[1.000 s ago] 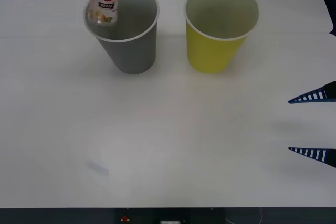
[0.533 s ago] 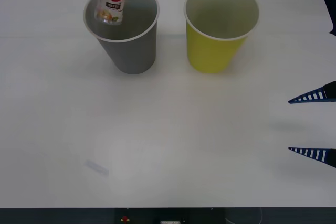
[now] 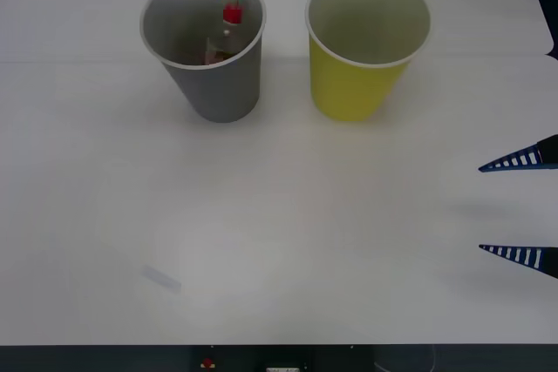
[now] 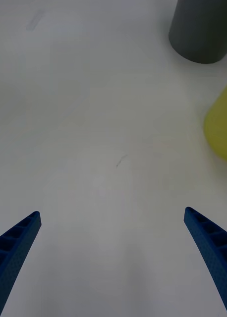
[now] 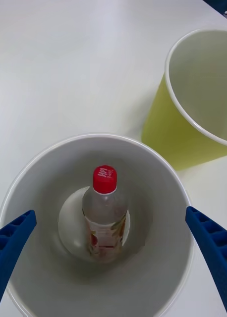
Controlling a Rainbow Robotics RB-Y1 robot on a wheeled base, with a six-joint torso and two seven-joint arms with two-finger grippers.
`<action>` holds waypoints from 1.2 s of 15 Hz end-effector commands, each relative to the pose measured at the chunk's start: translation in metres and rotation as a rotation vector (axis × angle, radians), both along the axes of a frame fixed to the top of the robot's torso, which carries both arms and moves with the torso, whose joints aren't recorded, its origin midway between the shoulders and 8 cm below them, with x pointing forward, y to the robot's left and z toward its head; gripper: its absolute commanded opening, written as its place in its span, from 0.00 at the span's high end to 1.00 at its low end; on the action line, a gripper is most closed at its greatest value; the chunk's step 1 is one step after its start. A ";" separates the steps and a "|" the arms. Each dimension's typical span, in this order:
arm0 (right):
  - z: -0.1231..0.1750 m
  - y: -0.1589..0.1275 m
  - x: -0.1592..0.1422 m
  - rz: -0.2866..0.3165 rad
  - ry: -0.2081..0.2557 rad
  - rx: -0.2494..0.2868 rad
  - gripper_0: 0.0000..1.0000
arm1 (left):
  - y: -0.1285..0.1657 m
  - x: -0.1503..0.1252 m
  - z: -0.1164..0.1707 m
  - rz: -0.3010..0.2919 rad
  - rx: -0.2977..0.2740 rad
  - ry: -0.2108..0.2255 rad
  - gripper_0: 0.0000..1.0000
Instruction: Put the can into the green bin and the plastic bottle into the gray bin
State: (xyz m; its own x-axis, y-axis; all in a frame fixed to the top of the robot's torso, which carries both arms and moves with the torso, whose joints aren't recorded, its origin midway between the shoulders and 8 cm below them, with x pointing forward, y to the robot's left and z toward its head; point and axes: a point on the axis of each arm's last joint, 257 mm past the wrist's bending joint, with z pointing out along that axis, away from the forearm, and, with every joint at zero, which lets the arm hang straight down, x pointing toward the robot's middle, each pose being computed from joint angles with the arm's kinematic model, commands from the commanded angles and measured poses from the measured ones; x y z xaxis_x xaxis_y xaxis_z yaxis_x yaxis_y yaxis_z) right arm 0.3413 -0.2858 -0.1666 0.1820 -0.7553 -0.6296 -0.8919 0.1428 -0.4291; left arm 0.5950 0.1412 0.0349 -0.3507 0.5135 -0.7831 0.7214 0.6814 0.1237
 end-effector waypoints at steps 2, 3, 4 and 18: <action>0.000 0.000 0.000 0.000 0.000 0.000 0.00 | 0.005 -0.012 0.004 -0.053 -0.012 0.007 0.00; 0.000 0.000 0.000 0.000 0.000 0.000 0.00 | 0.008 -0.016 0.006 -0.073 -0.029 0.005 0.00; 0.000 0.000 0.000 0.000 0.000 0.000 0.00 | 0.010 -0.021 0.010 -0.088 -0.053 -0.005 0.00; 0.000 0.000 0.000 0.000 0.000 0.000 0.00 | 0.052 -0.186 -0.052 -0.316 0.006 -0.064 0.00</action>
State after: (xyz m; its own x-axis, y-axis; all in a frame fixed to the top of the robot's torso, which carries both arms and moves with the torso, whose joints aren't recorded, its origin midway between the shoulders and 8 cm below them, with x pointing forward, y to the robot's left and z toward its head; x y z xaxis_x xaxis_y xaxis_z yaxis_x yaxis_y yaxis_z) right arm 0.3413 -0.2858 -0.1666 0.1819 -0.7553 -0.6297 -0.8919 0.1429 -0.4290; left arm 0.4161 0.1871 -0.0121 -0.1268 0.5727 -0.8099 0.8777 0.4451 0.1773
